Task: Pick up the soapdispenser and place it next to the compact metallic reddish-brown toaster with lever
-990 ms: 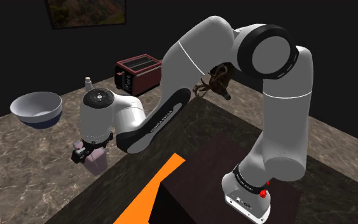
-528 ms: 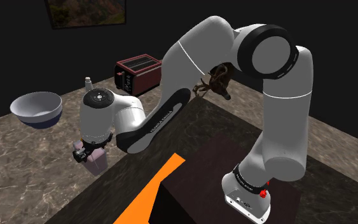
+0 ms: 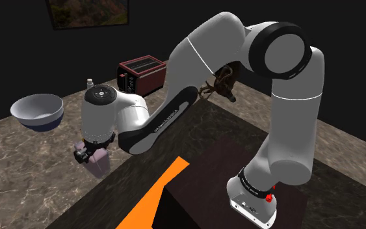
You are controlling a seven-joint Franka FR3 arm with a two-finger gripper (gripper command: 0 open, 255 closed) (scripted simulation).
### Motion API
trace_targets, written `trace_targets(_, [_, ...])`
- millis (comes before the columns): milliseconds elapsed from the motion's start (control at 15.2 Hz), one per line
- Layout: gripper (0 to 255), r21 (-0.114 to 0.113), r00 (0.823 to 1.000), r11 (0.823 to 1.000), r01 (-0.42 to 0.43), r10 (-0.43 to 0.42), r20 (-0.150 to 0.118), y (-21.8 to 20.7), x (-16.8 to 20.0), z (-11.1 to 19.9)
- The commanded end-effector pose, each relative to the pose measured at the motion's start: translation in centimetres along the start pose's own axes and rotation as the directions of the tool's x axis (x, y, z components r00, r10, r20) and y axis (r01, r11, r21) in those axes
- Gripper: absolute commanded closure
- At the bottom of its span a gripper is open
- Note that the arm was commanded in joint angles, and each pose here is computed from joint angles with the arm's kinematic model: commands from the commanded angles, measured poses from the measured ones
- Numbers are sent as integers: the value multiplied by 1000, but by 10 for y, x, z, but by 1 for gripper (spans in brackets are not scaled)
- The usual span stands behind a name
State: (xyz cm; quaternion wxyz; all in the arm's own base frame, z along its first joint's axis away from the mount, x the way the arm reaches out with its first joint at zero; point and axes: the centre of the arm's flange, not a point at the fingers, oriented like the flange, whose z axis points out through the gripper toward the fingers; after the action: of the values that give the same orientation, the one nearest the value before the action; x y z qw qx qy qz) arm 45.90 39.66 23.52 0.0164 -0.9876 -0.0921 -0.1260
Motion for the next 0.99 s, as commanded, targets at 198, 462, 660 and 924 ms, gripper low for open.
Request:
trace_targets(198, [255,0,1000,1000,0,0,0,-2,7,-25])
trace_targets(462, [255,0,1000,1000,0,0,0,-2,12,-45])
trace_targets(660, [255,0,1000,1000,0,0,0,-2,16,-61])
trace_targets(924, [255,0,1000,1000,0,0,0,-2,21,-81])
